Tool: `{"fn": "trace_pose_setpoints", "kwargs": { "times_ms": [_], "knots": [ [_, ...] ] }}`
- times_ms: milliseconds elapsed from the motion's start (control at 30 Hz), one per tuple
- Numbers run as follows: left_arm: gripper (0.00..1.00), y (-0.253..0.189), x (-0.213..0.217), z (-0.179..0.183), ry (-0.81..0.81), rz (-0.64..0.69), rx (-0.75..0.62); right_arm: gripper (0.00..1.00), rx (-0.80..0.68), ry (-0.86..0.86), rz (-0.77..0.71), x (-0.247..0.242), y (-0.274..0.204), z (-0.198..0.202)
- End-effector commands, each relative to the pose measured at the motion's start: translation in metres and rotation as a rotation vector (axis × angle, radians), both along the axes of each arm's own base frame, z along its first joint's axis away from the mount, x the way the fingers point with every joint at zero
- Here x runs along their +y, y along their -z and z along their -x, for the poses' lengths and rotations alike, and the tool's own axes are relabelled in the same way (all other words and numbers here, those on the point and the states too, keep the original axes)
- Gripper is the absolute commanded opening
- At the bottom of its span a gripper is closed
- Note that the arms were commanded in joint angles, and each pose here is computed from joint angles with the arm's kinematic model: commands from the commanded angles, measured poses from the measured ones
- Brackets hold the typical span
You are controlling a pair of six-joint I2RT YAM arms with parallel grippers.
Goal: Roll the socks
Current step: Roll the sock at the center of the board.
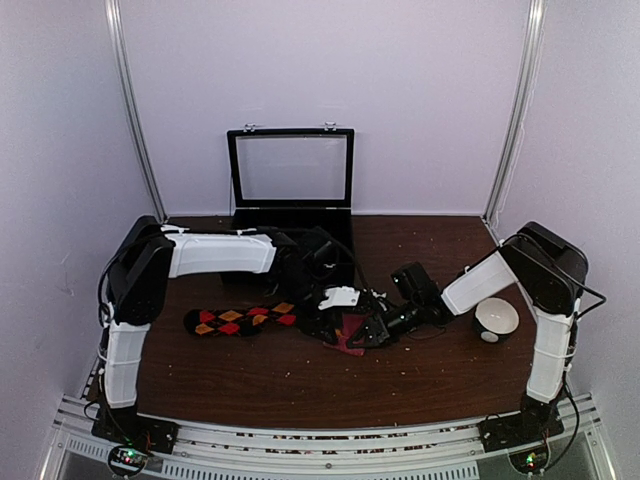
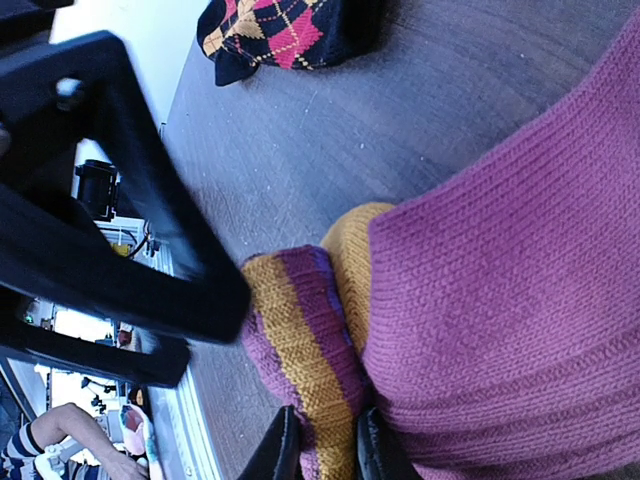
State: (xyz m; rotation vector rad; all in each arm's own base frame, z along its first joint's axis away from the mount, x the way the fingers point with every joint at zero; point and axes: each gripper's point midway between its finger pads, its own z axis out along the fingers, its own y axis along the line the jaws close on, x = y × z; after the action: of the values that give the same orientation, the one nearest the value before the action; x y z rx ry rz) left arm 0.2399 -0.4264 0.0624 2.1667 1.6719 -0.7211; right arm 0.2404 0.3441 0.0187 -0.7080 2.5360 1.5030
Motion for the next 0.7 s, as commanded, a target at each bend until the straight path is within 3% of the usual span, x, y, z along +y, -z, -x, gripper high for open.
{"fn": "trace_pose_setpoints", "kwargs": {
  "times_ms": [0, 233, 433, 667],
  "knots": [
    [0.49, 0.012, -0.012, -0.002, 0.018, -0.016, -0.012, 0.22, 0.185, 0.09, 0.401, -0.061, 0.097, 0.038],
    [0.47, 0.032, -0.013, -0.006, 0.009, -0.078, -0.014, 0.25, 0.172, 0.086, 0.36, -0.053, 0.09, 0.033],
    [0.11, 0.042, -0.008, -0.004, 0.016, -0.148, 0.021, 0.27, 0.139, 0.085, 0.325, -0.051, 0.084, 0.032],
    [0.03, 0.049, 0.001, 0.005, 0.008, -0.202, 0.095, 0.31, 0.017, 0.087, 0.215, -0.039, 0.058, 0.02]
  ]
}}
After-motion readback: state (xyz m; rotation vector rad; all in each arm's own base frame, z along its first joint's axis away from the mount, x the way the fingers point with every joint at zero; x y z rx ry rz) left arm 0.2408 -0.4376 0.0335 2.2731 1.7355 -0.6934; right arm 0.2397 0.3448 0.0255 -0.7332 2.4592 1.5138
